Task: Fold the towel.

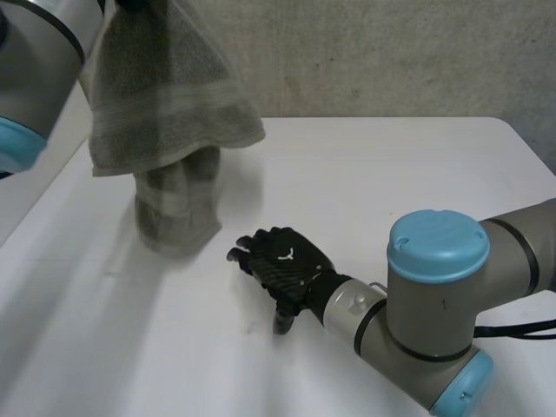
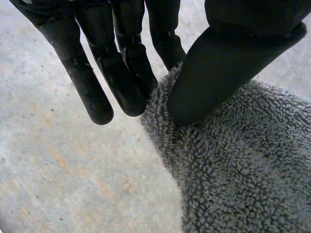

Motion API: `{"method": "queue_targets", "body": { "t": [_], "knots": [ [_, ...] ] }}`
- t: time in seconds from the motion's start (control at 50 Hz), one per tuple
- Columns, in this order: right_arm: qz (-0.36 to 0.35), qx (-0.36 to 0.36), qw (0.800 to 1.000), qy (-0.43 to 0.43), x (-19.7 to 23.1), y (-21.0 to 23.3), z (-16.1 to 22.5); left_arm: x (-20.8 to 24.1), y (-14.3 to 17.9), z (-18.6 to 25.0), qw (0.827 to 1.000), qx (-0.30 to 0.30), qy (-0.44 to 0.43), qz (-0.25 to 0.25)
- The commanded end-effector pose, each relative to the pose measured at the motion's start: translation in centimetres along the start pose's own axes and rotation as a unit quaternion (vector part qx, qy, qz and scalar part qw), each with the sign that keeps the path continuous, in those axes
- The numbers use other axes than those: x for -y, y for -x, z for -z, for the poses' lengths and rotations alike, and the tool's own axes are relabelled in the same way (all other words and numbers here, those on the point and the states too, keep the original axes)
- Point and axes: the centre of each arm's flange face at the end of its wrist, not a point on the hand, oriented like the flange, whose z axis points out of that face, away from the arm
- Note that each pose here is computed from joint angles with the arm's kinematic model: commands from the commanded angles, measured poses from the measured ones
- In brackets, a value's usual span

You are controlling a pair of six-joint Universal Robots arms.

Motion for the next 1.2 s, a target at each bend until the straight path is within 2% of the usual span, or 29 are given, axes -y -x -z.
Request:
{"method": "queue_targets", "body": {
  "t": [0.02,0.1,0.14,0.16,0.2,0.22,0.26,0.32,0.36,0.48,0.52,0.58,0.8,0.94,1.04,1.08,1.1,1.14,1.16,1.2],
  "knots": [
    [-0.014,-0.038,0.999,-0.008,0.6,-2.9,-0.4,3.0,0.8,1.2,0.999,0.001,-0.017,0.030],
    [-0.043,-0.060,0.997,-0.018,1.2,-4.9,-0.7,4.4,1.1,1.6,0.998,0.000,-0.028,0.050],
    [-0.100,-0.075,0.992,-0.030,1.8,-6.7,-1.1,5.2,1.2,2.0,0.998,-0.003,-0.029,0.056],
    [-0.100,-0.075,0.992,-0.031,1.8,-6.8,-1.1,5.2,1.2,2.0,0.998,-0.003,-0.029,0.056],
    [-0.181,-0.076,0.980,-0.040,2.2,-8.4,-2.0,5.2,1.2,2.1,0.998,-0.004,-0.026,0.056],
    [-0.182,-0.076,0.980,-0.040,2.2,-8.4,-2.0,5.2,1.2,2.1,0.998,-0.004,-0.026,0.056],
    [-0.256,-0.056,0.964,-0.042,2.5,-9.2,-3.5,5.0,0.8,2.2,0.998,-0.010,-0.020,0.059],
    [-0.286,-0.041,0.956,-0.041,2.5,-9.4,-4.3,5.0,0.5,2.3,0.998,-0.014,-0.016,0.060],
    [-0.329,-0.029,0.943,-0.042,2.4,-10.1,-5.8,4.9,0.0,2.6,0.998,-0.023,-0.009,0.063],
    [-0.382,-0.019,0.923,-0.037,1.6,-10.6,-7.6,4.4,-0.3,3.0,0.997,-0.030,0.006,0.065],
    [-0.414,-0.008,0.910,-0.031,1.1,-9.9,-8.4,4.1,-0.6,3.1,0.997,-0.034,0.015,0.065],
    [-0.429,0.014,0.903,-0.021,0.9,-8.0,-8.9,3.7,-0.8,3.3,0.997,-0.037,0.022,0.066],
    [-0.422,0.089,0.902,0.021,-0.1,-1.3,-9.8,3.2,-1.6,3.7,0.996,-0.049,0.035,0.071],
    [-0.410,0.090,0.908,0.005,0.5,-1.1,-10.1,3.0,-1.6,3.7,0.996,-0.049,0.036,0.071],
    [-0.390,0.059,0.918,-0.028,2.0,-4.3,-9.7,2.2,-1.5,3.7,0.995,-0.046,0.048,0.069],
    [-0.357,0.007,0.932,-0.059,3.5,-8.5,-8.5,1.4,-1.6,3.7,0.995,-0.048,0.060,0.068],
    [-0.357,0.006,0.932,-0.059,3.5,-8.5,-8.5,1.4,-1.6,3.7,0.995,-0.048,0.060,0.068],
    [-0.292,-0.037,0.953,-0.074,5.0,-11.4,-6.9,0.0,-1.4,3.8,0.994,-0.047,0.080,0.066],
    [-0.292,-0.037,0.953,-0.074,5.0,-11.4,-6.9,-0.1,-1.4,3.8,0.994,-0.047,0.080,0.066],
    [-0.201,-0.071,0.975,-0.067,6.4,-13.1,-5.0,-1.7,-1.2,3.9,0.992,-0.043,0.101,0.064]
  ]
}}
